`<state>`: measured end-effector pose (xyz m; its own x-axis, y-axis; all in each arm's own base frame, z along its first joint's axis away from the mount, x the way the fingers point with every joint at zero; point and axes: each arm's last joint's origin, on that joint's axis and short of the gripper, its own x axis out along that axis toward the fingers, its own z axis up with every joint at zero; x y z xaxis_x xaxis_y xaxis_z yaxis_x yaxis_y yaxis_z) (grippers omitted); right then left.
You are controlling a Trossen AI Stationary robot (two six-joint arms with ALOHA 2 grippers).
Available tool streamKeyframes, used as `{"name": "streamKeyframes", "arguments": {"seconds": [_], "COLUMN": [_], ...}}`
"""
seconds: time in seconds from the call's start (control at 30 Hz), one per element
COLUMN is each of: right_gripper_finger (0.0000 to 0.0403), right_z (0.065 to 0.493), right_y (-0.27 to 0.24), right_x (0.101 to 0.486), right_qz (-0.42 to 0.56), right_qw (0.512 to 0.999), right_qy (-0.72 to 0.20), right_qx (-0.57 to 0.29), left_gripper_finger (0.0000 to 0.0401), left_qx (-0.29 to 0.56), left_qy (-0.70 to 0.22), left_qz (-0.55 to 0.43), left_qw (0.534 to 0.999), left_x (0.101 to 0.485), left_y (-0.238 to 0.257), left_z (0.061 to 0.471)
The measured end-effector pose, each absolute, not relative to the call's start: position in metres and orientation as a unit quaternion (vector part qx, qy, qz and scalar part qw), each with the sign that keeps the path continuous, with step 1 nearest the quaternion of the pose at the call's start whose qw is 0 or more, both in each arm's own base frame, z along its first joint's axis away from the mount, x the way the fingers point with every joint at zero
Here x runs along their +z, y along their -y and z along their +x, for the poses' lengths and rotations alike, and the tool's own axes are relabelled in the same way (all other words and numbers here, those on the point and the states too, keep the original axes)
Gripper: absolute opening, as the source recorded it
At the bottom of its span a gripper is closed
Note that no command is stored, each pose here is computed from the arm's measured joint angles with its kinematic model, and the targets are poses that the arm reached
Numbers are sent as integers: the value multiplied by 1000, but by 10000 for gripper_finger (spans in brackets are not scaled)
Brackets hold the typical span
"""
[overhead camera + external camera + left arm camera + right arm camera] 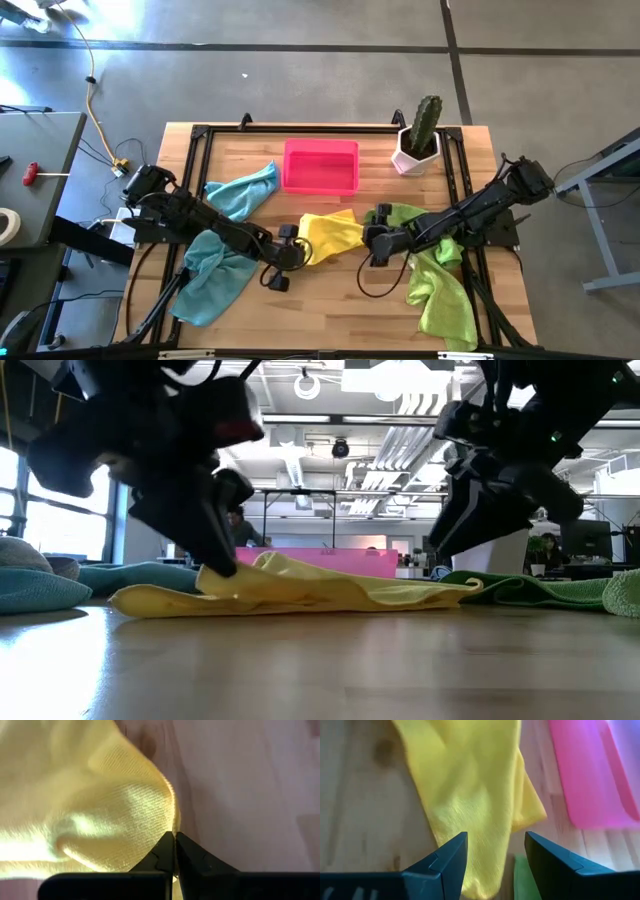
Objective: Fold microfiber towels
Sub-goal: Fold the yellow microfiber cloth
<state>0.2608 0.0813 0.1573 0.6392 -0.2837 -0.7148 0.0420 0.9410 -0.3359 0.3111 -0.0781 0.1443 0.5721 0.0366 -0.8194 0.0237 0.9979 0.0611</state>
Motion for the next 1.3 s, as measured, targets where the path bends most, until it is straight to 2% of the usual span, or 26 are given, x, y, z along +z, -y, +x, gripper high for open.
{"name": "streamKeyframes", "arguments": {"seconds": [0.27, 0.47, 0.63, 1.3], "right_gripper_finger": [192, 192, 192, 192], "right_z": [274, 279, 278, 265], "right_y": [-90, -91, -89, -84], "right_x": [152, 131, 123, 117], "right_qz": [-160, -173, -195, -225], "right_qw": [910, 896, 882, 840], "right_qy": [-383, -410, -427, -492], "right_qx": [-10, -12, -40, -40], "left_gripper_finger": [1, 1, 1, 0], "left_qx": [-3, -4, -11, 4], "left_qy": [-449, -450, -483, -524], "left_qz": [41, 40, 55, 70], "left_qw": [893, 892, 874, 849], "left_x": [164, 180, 192, 189], "left_y": [82, 86, 94, 100], "left_z": [324, 331, 329, 318]}}
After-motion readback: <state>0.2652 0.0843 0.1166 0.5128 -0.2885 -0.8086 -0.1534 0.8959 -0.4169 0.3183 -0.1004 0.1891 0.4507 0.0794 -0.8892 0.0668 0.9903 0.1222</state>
